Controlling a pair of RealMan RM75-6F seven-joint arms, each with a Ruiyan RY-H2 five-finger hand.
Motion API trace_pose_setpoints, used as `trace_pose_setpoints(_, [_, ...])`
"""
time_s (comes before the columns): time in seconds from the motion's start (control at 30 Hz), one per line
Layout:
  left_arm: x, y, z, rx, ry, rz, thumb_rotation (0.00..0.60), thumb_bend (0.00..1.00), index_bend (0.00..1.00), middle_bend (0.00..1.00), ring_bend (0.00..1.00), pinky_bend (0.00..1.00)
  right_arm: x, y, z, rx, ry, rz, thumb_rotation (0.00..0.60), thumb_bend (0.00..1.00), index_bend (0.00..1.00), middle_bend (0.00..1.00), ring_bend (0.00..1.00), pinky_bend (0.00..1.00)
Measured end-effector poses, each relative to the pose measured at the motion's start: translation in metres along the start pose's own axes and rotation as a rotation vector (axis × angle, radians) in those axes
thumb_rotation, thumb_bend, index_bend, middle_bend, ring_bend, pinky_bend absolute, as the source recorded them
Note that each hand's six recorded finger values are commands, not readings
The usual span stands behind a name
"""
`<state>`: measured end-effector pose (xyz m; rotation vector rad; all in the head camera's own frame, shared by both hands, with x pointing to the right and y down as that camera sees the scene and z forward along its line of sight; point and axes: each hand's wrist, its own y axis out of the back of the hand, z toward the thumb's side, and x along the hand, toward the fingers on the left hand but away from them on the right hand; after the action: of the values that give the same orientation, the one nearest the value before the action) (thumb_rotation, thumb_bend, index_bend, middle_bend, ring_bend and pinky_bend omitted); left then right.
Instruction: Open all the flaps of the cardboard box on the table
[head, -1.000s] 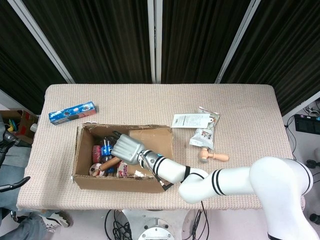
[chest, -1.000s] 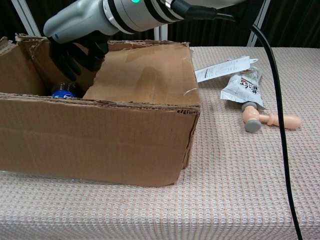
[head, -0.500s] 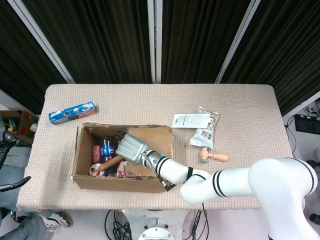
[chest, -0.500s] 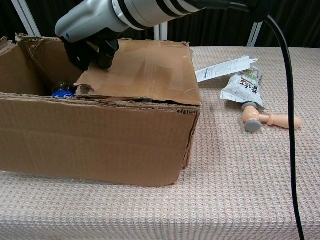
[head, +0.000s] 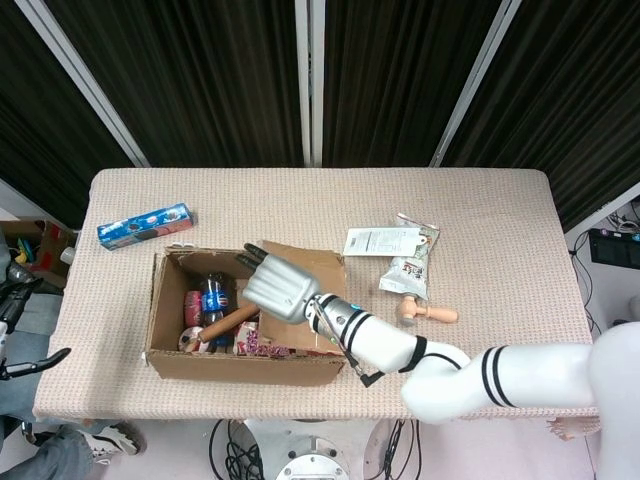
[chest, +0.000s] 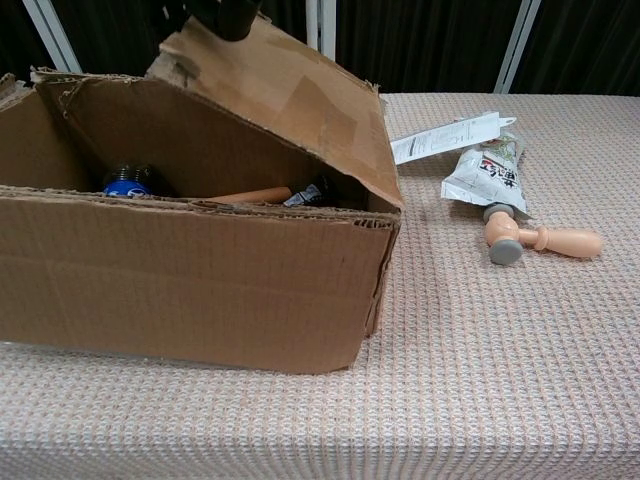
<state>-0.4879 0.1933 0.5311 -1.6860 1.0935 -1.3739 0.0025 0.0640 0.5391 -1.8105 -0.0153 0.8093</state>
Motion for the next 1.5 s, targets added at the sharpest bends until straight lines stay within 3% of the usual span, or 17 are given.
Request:
trace_pose_setpoints(0.3, [0.013, -0.002, 0.017, 0.015, -0.034, 0.009, 0.16, 0.03, 0.07, 0.14, 0.1, 0.21, 0.044, 0.017, -0.027, -0.037, -0.03, -0.086, 0.6, 1.0, 0.65, 0.47, 0.0, 0.0])
trace_pose_setpoints(0.57, [0.022, 0.0, 0.033, 0.029, -0.06, 0.004, 0.162, 0.03, 0.07, 0.14, 0.1, 0.21, 0.078, 0.016, -0.044, -0.06, -0.051, -0.122, 0.6, 1.0, 0.59, 0.45, 0.0, 0.0])
trace_pose_setpoints(1.07, [0.028, -0.008, 0.043, 0.033, -0.072, -0.019, 0.162, 0.03, 0.07, 0.14, 0.1, 0.21, 0.153, -0.005, -0.091, -0.149, -0.135, -0.207, 0.6, 1.0, 0.51, 0.41, 0.0, 0.0])
trace_pose_setpoints(1.33, [0.026, -0.011, 0.04, 0.034, -0.062, -0.037, 0.161, 0.03, 0.07, 0.14, 0.1, 0.21, 0.21, -0.03, -0.128, -0.236, -0.232, -0.255, 0.6, 1.0, 0.46, 0.38, 0.0, 0.0])
trace_pose_setpoints(1.43, [0.026, -0.01, 0.041, 0.032, -0.065, -0.03, 0.16, 0.03, 0.07, 0.14, 0.1, 0.21, 0.232, -0.041, -0.139, -0.265, -0.274, -0.283, 0.6, 1.0, 0.33, 0.26, 0.0, 0.0])
trace_pose_setpoints(1.5, [0.024, -0.009, 0.041, 0.033, -0.066, -0.022, 0.161, 0.03, 0.07, 0.14, 0.1, 0.21, 0.249, -0.05, -0.145, -0.263, -0.312, -0.306, 0.6, 0.98, 0.13, 0.11, 0.0, 0.0])
